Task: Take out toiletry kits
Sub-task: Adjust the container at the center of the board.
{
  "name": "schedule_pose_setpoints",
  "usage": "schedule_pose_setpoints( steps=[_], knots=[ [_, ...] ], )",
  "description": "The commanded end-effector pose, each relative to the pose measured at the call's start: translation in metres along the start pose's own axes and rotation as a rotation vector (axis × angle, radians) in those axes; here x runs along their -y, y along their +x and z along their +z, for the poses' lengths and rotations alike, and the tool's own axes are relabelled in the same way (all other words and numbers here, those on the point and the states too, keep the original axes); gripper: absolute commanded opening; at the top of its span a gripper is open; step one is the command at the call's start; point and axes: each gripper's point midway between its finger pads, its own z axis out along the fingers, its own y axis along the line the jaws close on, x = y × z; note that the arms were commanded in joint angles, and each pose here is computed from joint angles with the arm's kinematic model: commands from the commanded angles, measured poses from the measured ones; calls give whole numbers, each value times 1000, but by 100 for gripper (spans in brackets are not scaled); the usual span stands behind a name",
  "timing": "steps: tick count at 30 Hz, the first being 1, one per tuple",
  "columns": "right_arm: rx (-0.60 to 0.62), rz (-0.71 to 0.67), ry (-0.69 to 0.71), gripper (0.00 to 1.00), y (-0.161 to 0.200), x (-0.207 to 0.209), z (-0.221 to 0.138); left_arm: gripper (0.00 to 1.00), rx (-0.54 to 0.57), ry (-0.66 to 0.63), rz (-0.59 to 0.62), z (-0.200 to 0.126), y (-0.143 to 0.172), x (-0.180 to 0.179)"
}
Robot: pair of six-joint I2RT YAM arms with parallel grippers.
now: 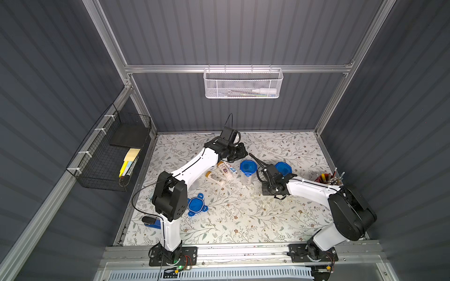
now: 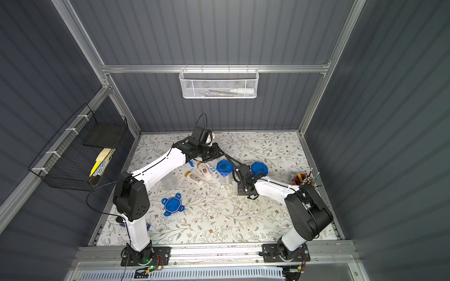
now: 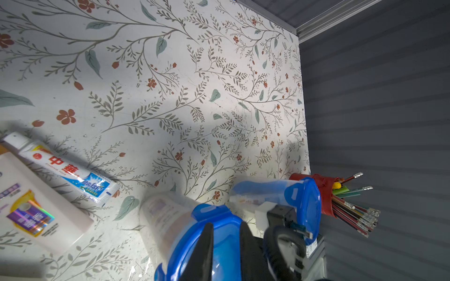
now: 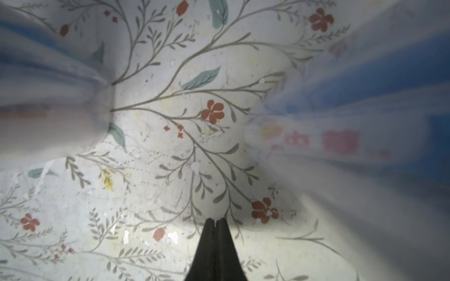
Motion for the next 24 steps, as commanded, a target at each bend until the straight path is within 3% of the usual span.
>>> schedule_pose_setpoints(
  steps=[1, 15, 24],
  knots=[
    [36, 12, -20, 0, -20, -1, 3, 22, 0, -3, 31, -2, -2, 6],
    [9, 23, -33, 0, -44, -3, 32, 22, 3, -5, 30, -1, -6, 8],
    [17, 29, -123, 0, -47, -18, 11, 22, -16, 0, 39, 1, 0, 10]
  ],
)
